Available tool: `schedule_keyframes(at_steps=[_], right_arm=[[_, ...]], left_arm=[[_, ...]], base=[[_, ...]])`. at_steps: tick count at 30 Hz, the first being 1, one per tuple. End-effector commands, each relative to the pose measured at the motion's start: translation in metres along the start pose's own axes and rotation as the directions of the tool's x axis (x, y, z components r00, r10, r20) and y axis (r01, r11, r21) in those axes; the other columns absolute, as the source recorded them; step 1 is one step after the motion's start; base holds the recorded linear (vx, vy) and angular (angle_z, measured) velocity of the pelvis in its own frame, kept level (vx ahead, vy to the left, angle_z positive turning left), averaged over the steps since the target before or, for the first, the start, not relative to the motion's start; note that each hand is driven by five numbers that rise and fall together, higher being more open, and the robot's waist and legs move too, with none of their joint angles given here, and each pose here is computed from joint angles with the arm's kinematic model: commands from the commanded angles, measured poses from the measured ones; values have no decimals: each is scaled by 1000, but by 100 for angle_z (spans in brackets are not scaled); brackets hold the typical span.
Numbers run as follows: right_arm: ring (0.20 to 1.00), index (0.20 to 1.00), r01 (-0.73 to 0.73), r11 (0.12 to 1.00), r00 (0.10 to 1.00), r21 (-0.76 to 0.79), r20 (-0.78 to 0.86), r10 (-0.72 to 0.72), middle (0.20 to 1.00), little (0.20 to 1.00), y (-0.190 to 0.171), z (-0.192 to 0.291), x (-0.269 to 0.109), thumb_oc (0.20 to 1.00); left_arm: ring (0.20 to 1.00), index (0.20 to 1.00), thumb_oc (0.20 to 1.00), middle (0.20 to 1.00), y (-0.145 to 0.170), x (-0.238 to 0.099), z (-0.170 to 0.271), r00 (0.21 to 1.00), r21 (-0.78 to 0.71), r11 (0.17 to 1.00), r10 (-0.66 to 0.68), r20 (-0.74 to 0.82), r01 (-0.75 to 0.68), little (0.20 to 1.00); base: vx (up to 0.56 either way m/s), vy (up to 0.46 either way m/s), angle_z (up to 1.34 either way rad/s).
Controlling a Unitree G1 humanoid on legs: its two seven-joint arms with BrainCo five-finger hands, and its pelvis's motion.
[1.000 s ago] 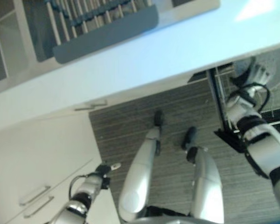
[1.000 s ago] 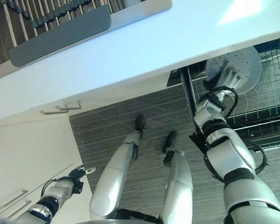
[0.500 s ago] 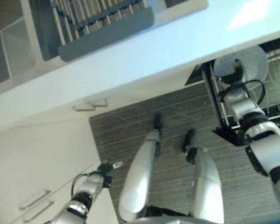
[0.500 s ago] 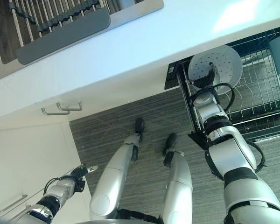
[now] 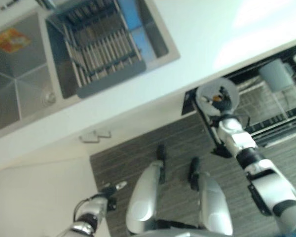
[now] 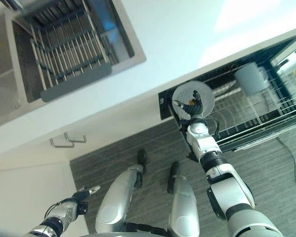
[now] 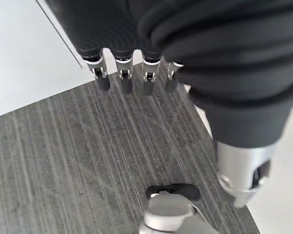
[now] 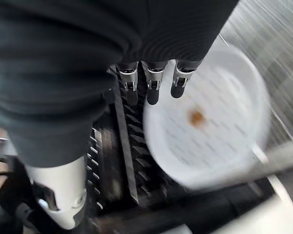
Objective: Place the dishes in the dishwasher.
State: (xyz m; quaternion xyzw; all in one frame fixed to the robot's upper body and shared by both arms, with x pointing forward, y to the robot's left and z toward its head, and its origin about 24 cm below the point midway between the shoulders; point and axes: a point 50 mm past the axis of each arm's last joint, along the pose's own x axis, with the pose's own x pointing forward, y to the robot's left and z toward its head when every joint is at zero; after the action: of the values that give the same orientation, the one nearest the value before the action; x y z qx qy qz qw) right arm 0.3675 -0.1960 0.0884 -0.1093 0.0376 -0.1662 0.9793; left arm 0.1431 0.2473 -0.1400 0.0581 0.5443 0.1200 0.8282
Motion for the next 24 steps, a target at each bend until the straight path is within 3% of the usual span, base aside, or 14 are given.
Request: schedule_keyframes(at_steps=[1, 8, 12, 15, 17, 19, 20, 24], right_arm=[[1000, 1000, 69, 997, 993, -28, 102, -66, 1000, 1000, -9, 18, -1, 1000], [1000, 1000, 10, 998, 996, 63, 85, -15, 1000, 1000, -17, -1, -19, 1000], [1000, 1000, 5, 998, 994, 60, 113, -12, 1000, 1000, -42, -17, -40, 1000], [1000, 1000, 91, 992, 955, 86, 276, -111, 1000, 1000, -78, -4, -62, 1000], [1000, 1000, 224, 968, 902, 116, 352, -251, 1000, 1000, -108, -3, -78, 1000], [1000, 1000, 481, 836, 794, 263, 274, -543, 1000, 1000, -148, -30, -95, 1000], [1000, 1000, 639, 696, 685, 328, 169, -709, 1000, 1000, -177, -59, -115, 1000], [1000, 1000, 749, 528, 599, 401, -71, -797, 1000, 1000, -199, -108, -135, 1000]], left_arm=[[1000, 1000, 1000, 1000, 11, -3, -38, 992, 49, 997, 61, -114, -55, 1000], [1000, 1000, 1000, 1000, 14, -7, -64, 978, 10, 996, 84, -191, -83, 1000], [1000, 1000, 1000, 1000, 11, -11, -82, 966, -8, 996, 84, -243, -89, 1000], [1000, 1000, 1000, 1000, 10, -15, -93, 958, -43, 995, 76, -275, -91, 1000], [1000, 1000, 1000, 1000, 6, -16, -97, 959, -73, 993, 67, -276, -90, 1000], [1000, 1000, 1000, 1000, 4, -17, -102, 955, -76, 993, 64, -291, -90, 1000], [1000, 1000, 1000, 1000, 6, -20, -112, 955, -68, 994, 61, -291, -85, 1000], [1000, 1000, 1000, 1000, 12, -21, -117, 953, -69, 994, 61, -296, -85, 1000]], base=[[139, -42, -15], [136, -6, -5], [135, 3, -14], [92, -7, -25], [102, -53, -53], [103, -107, -39], [69, -65, -4], [15, -14, 1]])
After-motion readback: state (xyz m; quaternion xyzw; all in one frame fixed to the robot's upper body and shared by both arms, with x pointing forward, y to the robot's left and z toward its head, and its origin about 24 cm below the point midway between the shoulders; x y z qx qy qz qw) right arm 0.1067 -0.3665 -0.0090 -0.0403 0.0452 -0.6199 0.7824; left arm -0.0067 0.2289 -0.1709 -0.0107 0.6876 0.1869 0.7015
